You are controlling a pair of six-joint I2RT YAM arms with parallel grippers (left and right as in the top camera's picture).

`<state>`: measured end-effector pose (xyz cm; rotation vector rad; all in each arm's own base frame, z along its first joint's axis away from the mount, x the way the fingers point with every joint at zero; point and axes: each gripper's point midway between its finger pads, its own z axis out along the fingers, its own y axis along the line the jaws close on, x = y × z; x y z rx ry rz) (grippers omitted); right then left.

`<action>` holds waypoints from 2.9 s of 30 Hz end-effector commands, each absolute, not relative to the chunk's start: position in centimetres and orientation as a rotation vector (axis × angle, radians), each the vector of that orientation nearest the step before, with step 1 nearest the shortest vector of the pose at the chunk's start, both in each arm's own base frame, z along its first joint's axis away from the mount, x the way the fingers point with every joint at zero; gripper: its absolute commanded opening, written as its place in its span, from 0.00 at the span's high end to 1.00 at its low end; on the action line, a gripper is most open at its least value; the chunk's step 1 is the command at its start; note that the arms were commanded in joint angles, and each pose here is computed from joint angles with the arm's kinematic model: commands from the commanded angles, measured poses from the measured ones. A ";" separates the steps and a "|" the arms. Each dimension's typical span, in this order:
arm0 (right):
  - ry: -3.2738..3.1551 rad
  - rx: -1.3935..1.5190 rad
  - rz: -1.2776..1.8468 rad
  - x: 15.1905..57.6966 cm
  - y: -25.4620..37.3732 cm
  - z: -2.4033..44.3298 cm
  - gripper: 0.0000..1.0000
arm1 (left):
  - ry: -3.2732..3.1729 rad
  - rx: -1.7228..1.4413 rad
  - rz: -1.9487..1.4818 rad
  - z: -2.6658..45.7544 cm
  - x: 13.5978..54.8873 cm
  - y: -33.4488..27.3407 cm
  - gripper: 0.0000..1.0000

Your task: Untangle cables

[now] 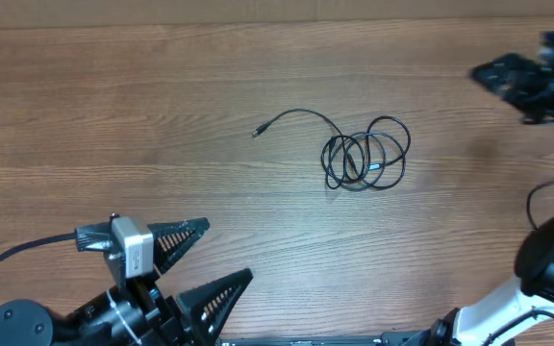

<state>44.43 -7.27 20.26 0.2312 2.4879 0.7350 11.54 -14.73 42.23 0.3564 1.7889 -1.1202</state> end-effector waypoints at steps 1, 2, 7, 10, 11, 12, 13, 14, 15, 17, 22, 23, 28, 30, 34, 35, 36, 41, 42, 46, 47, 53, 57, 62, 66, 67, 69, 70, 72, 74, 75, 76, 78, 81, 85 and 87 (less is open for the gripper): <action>2.593 0.105 0.544 44.1 -6.1 19.1 0.00 | 1.722 0.442 -1.089 44.0 10.2 -14.5 0.00; 2.622 0.091 0.525 43.9 -5.4 18.6 0.00 | 1.718 0.452 -1.077 44.1 10.0 -14.4 0.00; 2.737 0.002 0.583 42.1 -0.9 17.0 0.00 | 1.713 0.485 -1.039 44.3 9.3 -14.0 0.00; 2.804 -0.039 0.623 40.7 1.2 15.7 0.00 | 1.715 0.490 -1.034 44.3 9.2 -14.0 0.00; 2.826 -0.051 0.635 40.2 1.8 15.1 0.00 | 1.715 0.490 -1.034 44.3 9.2 -14.0 0.00; 2.847 -0.064 0.646 39.7 2.4 14.5 0.00 | 1.716 0.490 -1.034 44.3 9.2 -14.0 0.00; 2.874 -0.088 0.660 39.0 3.2 13.7 0.00 | 1.716 0.490 -1.034 44.3 9.2 -14.0 0.00; 2.896 -0.101 0.665 38.5 3.7 13.0 0.00 | 1.715 0.490 -1.034 44.3 9.2 -14.0 0.00; 2.918 -0.118 0.672 37.9 4.3 12.1 0.00 | 1.716 0.490 -1.035 44.3 9.2 -14.0 0.00; 2.947 -0.148 0.692 37.0 5.5 10.7 0.00 | 1.716 0.490 -1.035 44.2 9.2 -14.0 0.00; 2.980 -0.256 0.735 35.2 8.7 7.8 0.00 | 1.716 0.493 -1.038 44.3 9.1 -14.0 0.00; 2.985 -0.277 0.738 34.8 9.3 7.4 0.00 | 1.716 0.492 -1.038 44.3 9.1 -14.0 0.00; 2.978 -0.406 0.742 33.7 12.3 5.8 0.08 | 1.716 0.492 -1.038 44.3 9.1 -14.0 0.00; 2.964 -0.438 0.741 33.7 12.9 5.4 0.45 | 1.716 0.492 -1.039 44.3 9.1 -14.0 0.00; 2.961 -0.345 0.742 34.2 13.3 4.9 0.96 | 1.719 0.493 -1.040 44.2 9.1 -14.0 0.00; 2.962 -0.323 0.743 34.3 13.4 4.8 0.96 | 1.720 0.493 -1.040 44.2 9.1 -14.0 0.00; 2.960 -0.309 0.745 34.4 13.4 4.8 0.96 | 1.724 0.492 -1.040 44.1 9.1 -14.0 0.00; 2.952 -0.308 0.773 34.4 13.7 5.0 0.96 | 1.733 0.490 -1.040 43.9 9.1 -14.0 0.00; 2.951 -0.309 0.781 34.3 13.8 5.0 0.96 | 1.732 0.490 -1.040 43.9 9.1 -14.0 0.00; 2.899 -0.329 0.941 34.2 15.3 6.1 0.96 | 1.732 0.489 -1.038 43.9 9.1 -14.0 0.00; 2.877 -0.333 0.992 34.3 15.9 6.7 0.96 | 1.732 0.489 -1.039 43.9 9.1 -14.0 0.00; 2.689 -0.396 1.234 36.2 18.7 12.7 0.96 | 1.731 0.489 -1.038 44.0 9.1 -14.0 0.00; 2.607 -0.532 1.233 36.7 20.2 18.1 0.96 | 1.728 0.487 -1.035 44.0 9.1 -14.0 0.01; 2.553 -0.658 1.126 36.6 21.7 24.6 0.96 | 1.720 0.488 -1.035 44.2 9.2 -14.0 0.00; 2.477 -0.688 1.054 36.6 22.1 29.7 0.96 | 1.723 0.488 -1.035 44.1 9.1 -14.0 0.00; 2.461 -0.685 1.039 36.6 21.9 30.9 0.96 | 1.724 0.488 -1.035 44.1 9.1 -14.0 0.00; 2.423 -0.694 1.020 36.2 21.7 33.2 0.96 | 1.724 0.489 -1.034 44.1 9.2 -14.0 0.01; 2.399 -0.700 1.014 35.8 21.6 34.6 0.96 | 1.723 0.487 -1.027 44.1 9.2 -13.9 0.00; 2.361 -0.711 1.004 35.0 21.5 36.7 0.96 | 1.728 0.453 -0.994 44.0 9.8 -13.5 0.00; 2.324 -0.726 0.997 34.0 21.4 38.7 0.96 | 1.734 0.407 -0.947 43.9 10.6 -12.9 0.01; 2.310 -0.733 0.995 33.5 21.4 39.5 0.96 | 1.738 0.383 -0.931 43.9 10.9 -12.6 0.00; 2.296 -0.738 0.992 32.9 21.3 40.3 0.96 | 1.741 0.364 -0.922 43.9 11.1 -12.4 0.00; 2.274 -0.749 0.989 31.9 21.3 41.5 0.96 | 1.744 0.345 -0.918 43.9 11.3 -12.3 0.00; 2.230 -0.754 0.991 30.8 21.3 43.2 0.96 | 1.744 0.346 -0.919 43.9 11.3 -12.3 0.01; 2.152 -0.799 0.994 29.5 22.0 45.1 0.96 | 1.754 0.324 -0.891 43.7 11.6 -11.9 0.01; 2.104 -0.816 0.987 29.4 22.3 46.0 0.96 | 1.772 0.296 -0.861 43.2 12.0 -11.5 0.00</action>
